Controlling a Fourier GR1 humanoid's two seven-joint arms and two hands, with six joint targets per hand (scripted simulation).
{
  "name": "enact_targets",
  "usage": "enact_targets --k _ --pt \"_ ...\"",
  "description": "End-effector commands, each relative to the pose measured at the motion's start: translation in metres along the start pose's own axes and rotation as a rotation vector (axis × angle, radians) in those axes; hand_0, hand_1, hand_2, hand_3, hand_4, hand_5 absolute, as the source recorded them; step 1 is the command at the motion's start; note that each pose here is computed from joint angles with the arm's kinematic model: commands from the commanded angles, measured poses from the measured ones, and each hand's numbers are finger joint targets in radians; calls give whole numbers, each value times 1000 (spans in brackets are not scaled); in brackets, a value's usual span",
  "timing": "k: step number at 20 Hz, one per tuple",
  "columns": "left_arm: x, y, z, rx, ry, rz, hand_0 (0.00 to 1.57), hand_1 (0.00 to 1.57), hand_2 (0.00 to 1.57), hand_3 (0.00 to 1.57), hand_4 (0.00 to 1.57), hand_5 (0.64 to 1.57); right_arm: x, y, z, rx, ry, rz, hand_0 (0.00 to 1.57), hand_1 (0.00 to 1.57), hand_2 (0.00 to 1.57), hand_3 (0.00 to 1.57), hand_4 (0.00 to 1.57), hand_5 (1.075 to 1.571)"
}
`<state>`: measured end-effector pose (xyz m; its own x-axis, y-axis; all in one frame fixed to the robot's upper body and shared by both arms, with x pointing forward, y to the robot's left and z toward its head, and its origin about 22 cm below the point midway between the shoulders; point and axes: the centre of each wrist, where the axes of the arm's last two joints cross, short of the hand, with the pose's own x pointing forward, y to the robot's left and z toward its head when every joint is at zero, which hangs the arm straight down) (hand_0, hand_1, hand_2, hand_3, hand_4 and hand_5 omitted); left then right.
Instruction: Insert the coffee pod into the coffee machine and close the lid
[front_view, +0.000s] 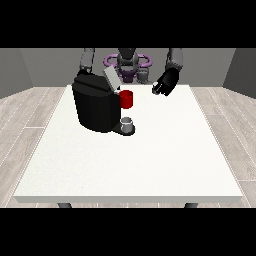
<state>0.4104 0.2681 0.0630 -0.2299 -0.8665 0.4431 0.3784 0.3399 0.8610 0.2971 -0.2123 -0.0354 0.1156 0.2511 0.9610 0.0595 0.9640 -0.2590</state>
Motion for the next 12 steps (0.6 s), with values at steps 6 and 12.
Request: enact_targets --k 6,12 --pt "59 46 -21 -38 -63 -38 1331 1331 1351 1323 592 1571 -5 -5 1 19 -8 -44 0 0 0 0 0 1571" --pt "62 117 -12 101 -32 73 1221 1221 1266 1292 509 1571 39 -15 -17 8 -132 -33 0 0 0 0 0 1571"
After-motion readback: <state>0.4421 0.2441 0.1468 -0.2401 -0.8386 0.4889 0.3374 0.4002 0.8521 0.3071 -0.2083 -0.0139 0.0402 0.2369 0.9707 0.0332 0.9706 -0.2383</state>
